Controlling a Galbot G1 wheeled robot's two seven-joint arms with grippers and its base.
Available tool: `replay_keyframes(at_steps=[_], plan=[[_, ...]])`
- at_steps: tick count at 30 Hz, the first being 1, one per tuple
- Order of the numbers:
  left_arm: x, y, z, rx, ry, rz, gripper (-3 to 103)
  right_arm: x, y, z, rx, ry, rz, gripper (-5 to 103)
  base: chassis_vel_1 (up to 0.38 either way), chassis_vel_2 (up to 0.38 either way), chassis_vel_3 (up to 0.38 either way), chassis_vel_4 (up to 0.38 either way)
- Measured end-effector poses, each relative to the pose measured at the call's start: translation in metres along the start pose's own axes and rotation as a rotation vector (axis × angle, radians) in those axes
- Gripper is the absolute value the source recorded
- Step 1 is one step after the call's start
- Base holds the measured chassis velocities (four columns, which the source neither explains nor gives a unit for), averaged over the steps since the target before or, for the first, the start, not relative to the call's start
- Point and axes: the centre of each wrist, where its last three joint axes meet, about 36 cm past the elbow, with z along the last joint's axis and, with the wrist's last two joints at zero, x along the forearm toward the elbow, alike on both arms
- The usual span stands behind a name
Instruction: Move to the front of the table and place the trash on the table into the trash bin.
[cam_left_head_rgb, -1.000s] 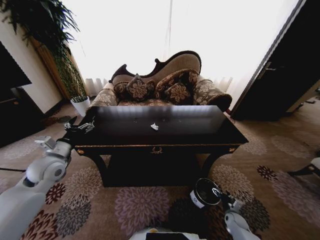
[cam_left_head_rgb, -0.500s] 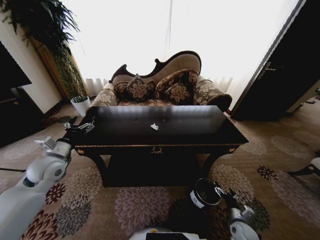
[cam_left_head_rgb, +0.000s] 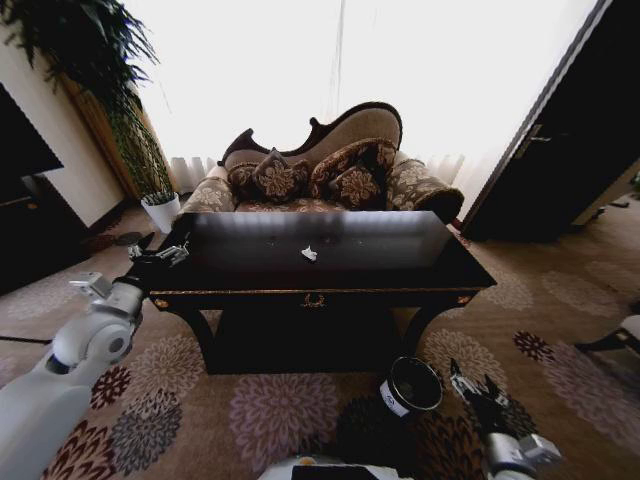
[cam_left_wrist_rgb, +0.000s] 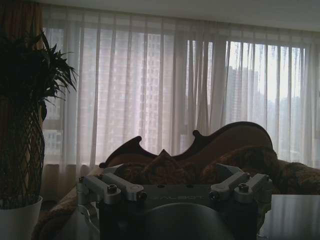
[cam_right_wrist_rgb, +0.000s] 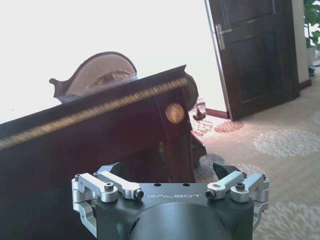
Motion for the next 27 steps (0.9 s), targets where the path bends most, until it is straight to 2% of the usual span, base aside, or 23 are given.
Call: replay_keyframes(at_steps=[10,15,23,27], plan=[[0.0,0.0,0.0,0.0,0.0,0.0,100,0.02,0.055,-0.062,-0.019,-0.088,-0.14,100,0.0,0.0,0.0,0.0],[0.0,0.0,0.0,0.0,0.0,0.0,100,0.021,0.069,-0.074,-0.018,-0.095,-0.179,100,0.0,0.0,0.0,0.0],[0.0,0.0,0.0,0.0,0.0,0.0,100,-0.004,0.081,-0.097,0.061,-0.11,-0.278,100,0.0,0.0,0.0,0.0],[0.0,0.0,0.0,0.0,0.0,0.0,100,-0.028,0.097,-0.119,0.138,-0.129,-0.348,100,0.0,0.0,0.0,0.0]])
